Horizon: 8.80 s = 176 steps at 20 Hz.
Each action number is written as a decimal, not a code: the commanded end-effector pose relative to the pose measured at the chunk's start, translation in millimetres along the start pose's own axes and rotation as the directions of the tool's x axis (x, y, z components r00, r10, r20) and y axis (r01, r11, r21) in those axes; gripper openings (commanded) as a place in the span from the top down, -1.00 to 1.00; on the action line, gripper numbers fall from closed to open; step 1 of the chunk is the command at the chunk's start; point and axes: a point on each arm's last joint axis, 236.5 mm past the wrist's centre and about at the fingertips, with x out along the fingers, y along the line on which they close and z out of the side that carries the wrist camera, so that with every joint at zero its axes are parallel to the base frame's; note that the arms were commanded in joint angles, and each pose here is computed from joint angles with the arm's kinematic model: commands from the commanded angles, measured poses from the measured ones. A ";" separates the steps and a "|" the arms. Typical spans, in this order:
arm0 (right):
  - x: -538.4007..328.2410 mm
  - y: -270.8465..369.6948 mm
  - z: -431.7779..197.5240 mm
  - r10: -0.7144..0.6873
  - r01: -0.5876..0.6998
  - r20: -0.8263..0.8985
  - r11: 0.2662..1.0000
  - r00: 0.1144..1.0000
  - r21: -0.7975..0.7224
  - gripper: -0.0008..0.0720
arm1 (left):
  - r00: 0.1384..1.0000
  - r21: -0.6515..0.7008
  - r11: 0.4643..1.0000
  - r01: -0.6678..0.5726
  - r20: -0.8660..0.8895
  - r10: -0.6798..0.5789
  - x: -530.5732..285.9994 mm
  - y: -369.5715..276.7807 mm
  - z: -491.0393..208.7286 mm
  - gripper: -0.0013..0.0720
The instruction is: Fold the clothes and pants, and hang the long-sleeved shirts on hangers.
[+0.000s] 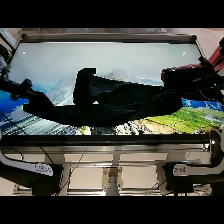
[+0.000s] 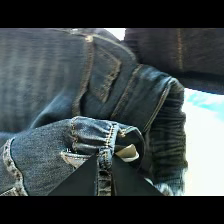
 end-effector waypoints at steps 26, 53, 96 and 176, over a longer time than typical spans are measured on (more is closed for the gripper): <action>15.9 12.7 -27.4 0.088 -0.081 -0.136 0.995 0.987 0.059 0.88 | 0.988 0.257 0.966 -0.001 0.148 -0.038 5.7 35.2 43.9 -0.15; 19.9 36.9 -46.9 0.109 -0.110 -0.233 0.994 0.966 0.010 0.88 | 0.929 0.626 0.756 -0.189 -0.136 0.345 33.3 47.4 -15.7 0.16; -174.7 -103.0 -79.7 -0.280 0.231 0.196 0.943 0.940 0.240 0.88 | 0.817 0.036 0.929 -0.368 0.490 0.305 -178.1 116.0 -48.5 0.90; -59.5 -93.4 -29.2 -0.222 0.202 0.133 0.968 0.966 0.146 -0.34 | 0.912 0.682 0.607 -0.409 0.283 0.297 199.7 -219.2 37.7 0.90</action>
